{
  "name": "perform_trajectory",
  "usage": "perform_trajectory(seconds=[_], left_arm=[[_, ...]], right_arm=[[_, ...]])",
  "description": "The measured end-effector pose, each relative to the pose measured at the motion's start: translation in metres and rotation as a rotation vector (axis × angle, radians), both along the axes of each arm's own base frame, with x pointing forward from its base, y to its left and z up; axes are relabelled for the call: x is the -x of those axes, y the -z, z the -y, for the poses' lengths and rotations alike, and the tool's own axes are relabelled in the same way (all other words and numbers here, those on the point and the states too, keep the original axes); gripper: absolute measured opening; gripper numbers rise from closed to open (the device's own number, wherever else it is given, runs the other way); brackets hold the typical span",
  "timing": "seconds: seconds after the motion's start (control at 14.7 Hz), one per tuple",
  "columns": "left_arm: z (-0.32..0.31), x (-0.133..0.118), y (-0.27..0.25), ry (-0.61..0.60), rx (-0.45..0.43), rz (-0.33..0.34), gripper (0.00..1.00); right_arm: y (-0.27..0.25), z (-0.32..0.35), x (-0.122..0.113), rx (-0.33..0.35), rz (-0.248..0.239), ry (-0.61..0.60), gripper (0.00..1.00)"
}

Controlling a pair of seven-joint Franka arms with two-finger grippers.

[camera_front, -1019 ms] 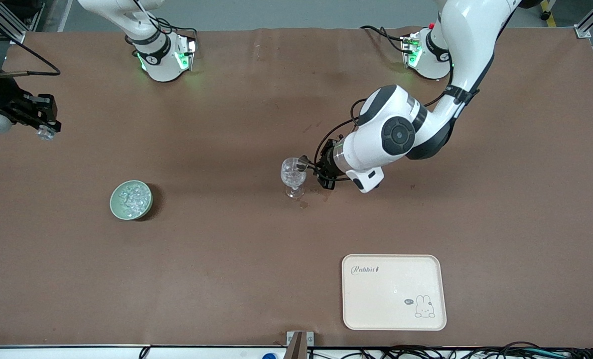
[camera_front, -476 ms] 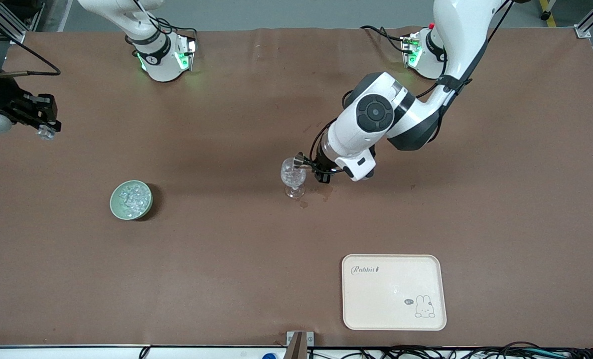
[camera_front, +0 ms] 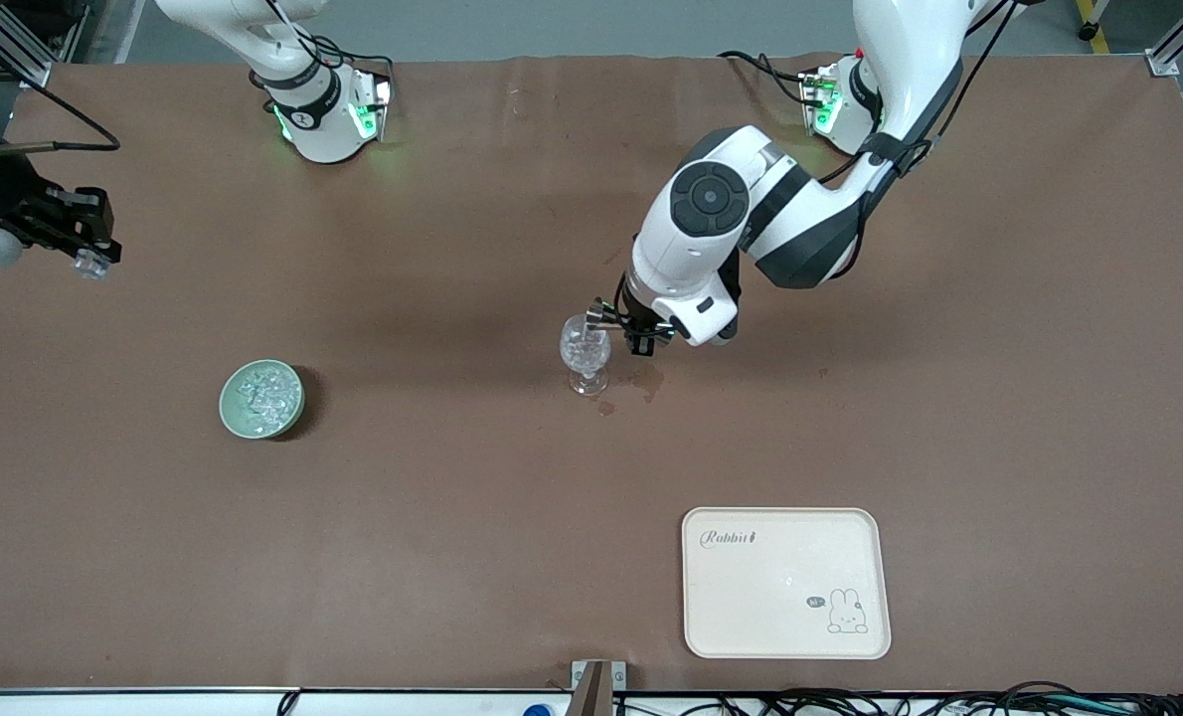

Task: Pour wine and add ice with both arms
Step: 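Tilt the jigger with the left gripper to pour into the glass, then turn the jigger upright and draw it back from the glass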

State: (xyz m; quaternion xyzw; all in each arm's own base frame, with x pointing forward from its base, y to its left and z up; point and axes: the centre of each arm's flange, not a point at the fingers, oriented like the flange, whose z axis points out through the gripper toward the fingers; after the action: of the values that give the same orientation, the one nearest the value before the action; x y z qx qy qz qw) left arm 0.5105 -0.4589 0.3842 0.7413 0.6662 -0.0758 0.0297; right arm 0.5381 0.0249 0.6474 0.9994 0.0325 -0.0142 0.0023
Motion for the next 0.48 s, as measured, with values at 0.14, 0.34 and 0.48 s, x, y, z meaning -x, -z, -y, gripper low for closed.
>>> perform_trajectory(seconds=[0.14,0.34,0.48], left_arm=[[0.0023,0.005,0.0027,0.015,-0.036,0.004,0.21],[0.0042,0.0074,0.0036,0.016,-0.064,0.024,0.21],[0.0039,0.0063,0.0026,0.011,-0.066,0.029,0.21]], right_arm=[[0.0,0.0,0.0,0.0,0.0,0.0,0.24],[0.0,0.0,0.0,0.0,0.0,0.0,0.24],[0.0,0.0,0.0,0.0,0.0,0.0,0.24]])
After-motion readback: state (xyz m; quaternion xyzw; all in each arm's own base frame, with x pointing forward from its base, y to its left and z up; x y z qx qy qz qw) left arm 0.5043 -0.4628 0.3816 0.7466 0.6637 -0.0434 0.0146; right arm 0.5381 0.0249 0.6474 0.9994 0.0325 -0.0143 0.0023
